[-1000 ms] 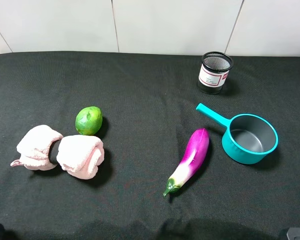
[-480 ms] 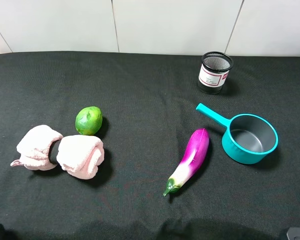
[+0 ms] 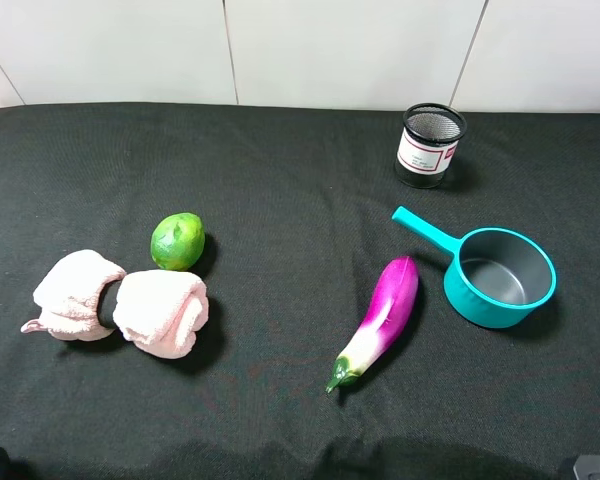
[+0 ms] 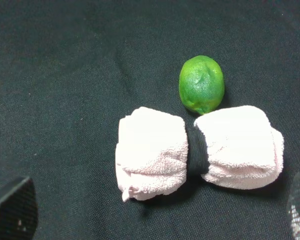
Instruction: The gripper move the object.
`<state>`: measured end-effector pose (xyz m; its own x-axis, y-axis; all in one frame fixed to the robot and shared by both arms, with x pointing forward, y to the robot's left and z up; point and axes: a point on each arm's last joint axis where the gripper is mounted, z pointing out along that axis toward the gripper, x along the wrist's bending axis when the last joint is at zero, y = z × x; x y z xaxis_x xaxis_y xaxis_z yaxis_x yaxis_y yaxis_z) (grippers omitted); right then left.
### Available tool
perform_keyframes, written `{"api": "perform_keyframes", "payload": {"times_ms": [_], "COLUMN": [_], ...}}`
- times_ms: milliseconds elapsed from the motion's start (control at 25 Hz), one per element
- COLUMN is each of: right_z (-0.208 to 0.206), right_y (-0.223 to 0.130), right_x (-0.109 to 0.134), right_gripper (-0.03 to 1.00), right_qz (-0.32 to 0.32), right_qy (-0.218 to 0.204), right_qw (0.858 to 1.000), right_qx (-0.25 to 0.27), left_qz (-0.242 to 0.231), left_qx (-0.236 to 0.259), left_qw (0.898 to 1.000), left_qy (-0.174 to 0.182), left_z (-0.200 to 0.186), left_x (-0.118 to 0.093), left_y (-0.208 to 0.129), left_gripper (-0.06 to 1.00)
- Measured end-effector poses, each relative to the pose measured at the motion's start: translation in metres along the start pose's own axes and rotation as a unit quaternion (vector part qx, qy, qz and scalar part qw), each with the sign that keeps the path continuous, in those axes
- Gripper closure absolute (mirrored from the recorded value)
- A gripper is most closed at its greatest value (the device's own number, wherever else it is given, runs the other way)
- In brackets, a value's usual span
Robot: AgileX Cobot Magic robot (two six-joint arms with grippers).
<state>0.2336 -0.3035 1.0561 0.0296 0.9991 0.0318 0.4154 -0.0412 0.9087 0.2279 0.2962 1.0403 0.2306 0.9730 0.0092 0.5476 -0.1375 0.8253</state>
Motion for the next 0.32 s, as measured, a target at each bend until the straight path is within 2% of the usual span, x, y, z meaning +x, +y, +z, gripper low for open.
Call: {"api": "perform_keyframes", "payload": {"times_ms": [320], "right_z": [0.0], "right_y": [0.0], "right_x": [0.0], "right_gripper": [0.27], "right_qz": [0.0], "right_qy": [0.0], "right_qw": [1.0], "right_qx": [0.0], "left_qz": [0.0], "left_qx": [0.0], "left_qw": [1.0], "left_qy": [0.0], "left_z": [0.0], "left_x": [0.0], "left_y": [0.0], "left_gripper": [-0.05]}}
